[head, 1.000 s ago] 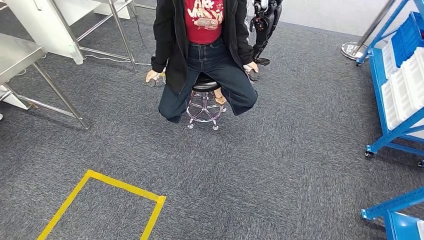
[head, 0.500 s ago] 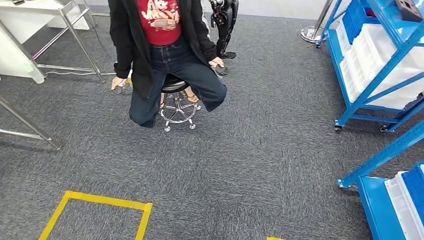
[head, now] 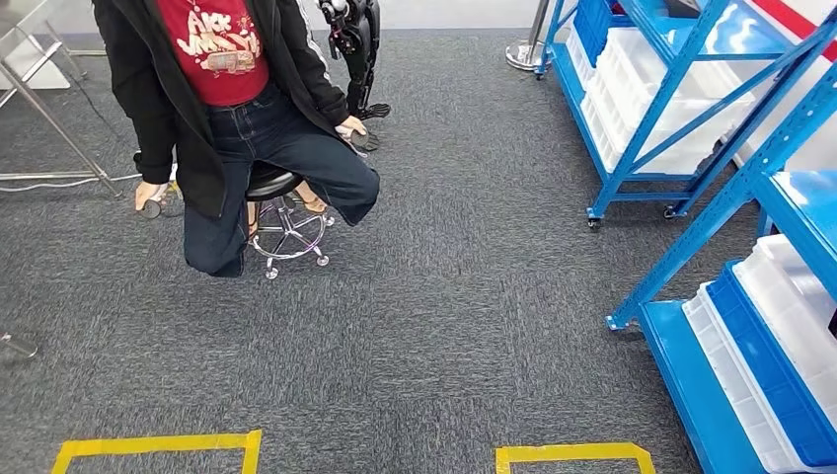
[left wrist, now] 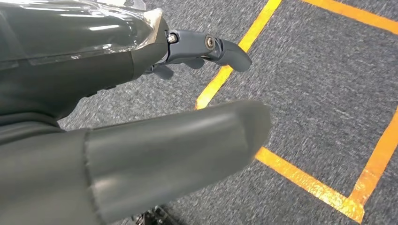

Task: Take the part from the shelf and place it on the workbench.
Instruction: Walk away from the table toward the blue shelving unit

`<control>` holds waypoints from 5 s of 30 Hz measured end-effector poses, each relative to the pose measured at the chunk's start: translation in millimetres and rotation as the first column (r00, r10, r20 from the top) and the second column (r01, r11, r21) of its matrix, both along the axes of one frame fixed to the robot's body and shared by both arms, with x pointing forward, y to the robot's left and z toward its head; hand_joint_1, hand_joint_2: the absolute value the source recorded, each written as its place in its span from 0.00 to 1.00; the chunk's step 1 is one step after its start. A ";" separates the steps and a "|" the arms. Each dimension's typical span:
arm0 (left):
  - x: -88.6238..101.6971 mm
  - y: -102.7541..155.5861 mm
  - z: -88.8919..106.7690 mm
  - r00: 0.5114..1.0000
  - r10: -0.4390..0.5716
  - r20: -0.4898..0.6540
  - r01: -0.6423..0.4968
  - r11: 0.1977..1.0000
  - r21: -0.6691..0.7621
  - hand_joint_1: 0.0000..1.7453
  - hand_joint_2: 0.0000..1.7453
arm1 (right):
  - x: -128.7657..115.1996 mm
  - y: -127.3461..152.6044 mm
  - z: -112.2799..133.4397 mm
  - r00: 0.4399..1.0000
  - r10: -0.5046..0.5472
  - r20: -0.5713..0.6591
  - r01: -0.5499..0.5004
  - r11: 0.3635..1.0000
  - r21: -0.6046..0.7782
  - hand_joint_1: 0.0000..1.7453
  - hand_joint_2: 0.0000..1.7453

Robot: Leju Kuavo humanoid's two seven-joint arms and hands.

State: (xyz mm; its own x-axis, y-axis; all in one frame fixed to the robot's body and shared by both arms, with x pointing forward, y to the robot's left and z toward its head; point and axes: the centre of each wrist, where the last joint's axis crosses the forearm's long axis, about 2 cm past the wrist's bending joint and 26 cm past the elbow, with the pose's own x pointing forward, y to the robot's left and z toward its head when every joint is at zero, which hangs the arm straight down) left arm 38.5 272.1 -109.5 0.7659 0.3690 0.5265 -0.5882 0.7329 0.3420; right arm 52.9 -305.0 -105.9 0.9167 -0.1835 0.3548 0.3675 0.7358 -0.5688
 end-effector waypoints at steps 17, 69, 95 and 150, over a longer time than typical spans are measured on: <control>4.1 -3.8 0.7 1.000 0.000 0.007 0.000 1.000 0.004 0.00 0.00 | -1.3 -0.1 -0.1 1.000 -0.003 -0.004 0.003 1.000 -0.003 0.00 0.00; 0.9 -0.5 0.1 1.000 -0.014 0.010 0.014 1.000 0.008 0.00 0.00 | -2.2 -1.9 -0.1 0.999 -0.036 0.006 0.036 0.999 -0.016 0.00 0.00; 1.7 0.1 0.2 1.000 -0.006 0.015 0.006 1.000 0.011 0.00 0.00 | -0.6 -1.3 0.0 1.000 -0.024 0.015 0.024 1.000 -0.012 0.00 0.00; 2.9 -6.0 0.7 1.000 0.013 0.000 -0.013 1.000 0.003 0.00 0.00 | 3.6 -6.0 1.1 0.997 0.079 -0.001 -0.079 0.995 -0.057 0.00 0.00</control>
State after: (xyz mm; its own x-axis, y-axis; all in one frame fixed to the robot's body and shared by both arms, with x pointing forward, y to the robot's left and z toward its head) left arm 41.3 266.2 -108.7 0.7610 0.3776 0.5276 -0.5979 0.7238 0.3443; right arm 56.5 -311.0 -104.8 0.9273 -0.0897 0.3634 0.3098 0.7289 -0.6105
